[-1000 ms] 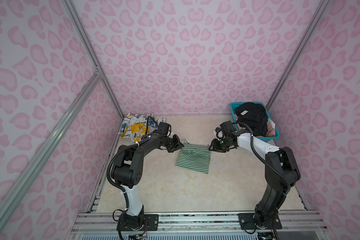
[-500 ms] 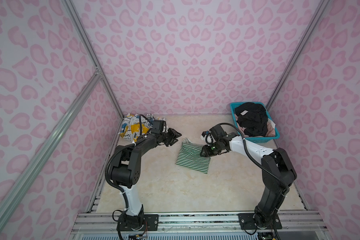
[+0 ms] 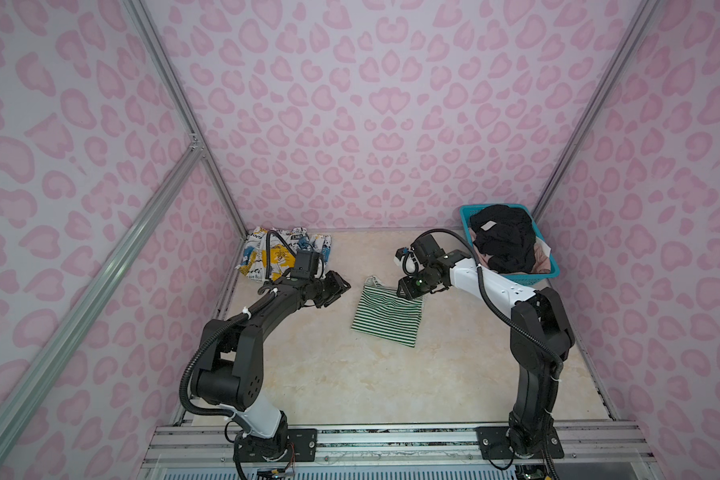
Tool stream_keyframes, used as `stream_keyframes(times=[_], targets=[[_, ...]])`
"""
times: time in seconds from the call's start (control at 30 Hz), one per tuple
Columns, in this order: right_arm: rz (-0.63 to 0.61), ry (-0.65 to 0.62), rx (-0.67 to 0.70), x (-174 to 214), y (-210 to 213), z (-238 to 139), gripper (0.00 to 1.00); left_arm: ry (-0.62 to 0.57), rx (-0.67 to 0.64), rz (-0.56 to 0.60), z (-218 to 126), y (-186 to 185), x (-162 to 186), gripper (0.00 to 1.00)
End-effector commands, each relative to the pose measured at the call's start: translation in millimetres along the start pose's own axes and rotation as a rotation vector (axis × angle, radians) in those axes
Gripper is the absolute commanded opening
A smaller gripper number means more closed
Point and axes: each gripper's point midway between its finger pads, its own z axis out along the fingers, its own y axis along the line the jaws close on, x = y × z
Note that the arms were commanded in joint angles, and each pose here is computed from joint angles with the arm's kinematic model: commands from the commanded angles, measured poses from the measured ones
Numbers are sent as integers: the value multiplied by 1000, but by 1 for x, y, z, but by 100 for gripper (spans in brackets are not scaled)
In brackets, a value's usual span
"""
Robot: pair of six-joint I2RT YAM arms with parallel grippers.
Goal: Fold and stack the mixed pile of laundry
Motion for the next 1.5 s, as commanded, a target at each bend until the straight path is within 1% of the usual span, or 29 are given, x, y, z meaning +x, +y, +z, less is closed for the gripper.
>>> stream_keyframes(times=[0.0,0.07,0.13,0.27,0.37,0.5,0.73,0.9,1.0,1.17,1.23,1.33,1.37,1.47], targets=[[-36,93,63,29,-10,-5,47,13,-28,67,-9,8,12,50],[-9,87,66,39,-11,-11,50,25,-48,85,-11,12,16,50],[34,65,39,50,-10,-16,51,30,-49,105,-10,13,17,50],[105,15,-25,65,-10,-14,51,10,-24,140,1,9,6,49],[136,-10,-65,66,-11,-10,51,3,-7,164,15,5,-5,48],[155,-74,-112,55,-18,1,51,10,45,190,37,-4,-15,47],[145,-104,-76,45,-36,24,49,28,79,244,56,-11,-19,43],[127,-126,-52,35,-43,31,42,71,102,278,67,-15,-8,40],[113,-114,-24,32,-49,32,40,75,106,281,70,-14,-7,39],[78,-98,2,35,-52,30,42,85,139,290,71,-21,-5,37],[61,-99,15,36,-53,29,44,83,154,306,70,-26,-5,37],[45,-101,32,34,-56,27,44,83,162,323,69,-30,-6,37],[42,-102,33,33,-56,27,43,83,162,328,68,-31,-6,32],[35,-110,25,28,-55,28,38,83,164,336,67,-33,-6,32]])
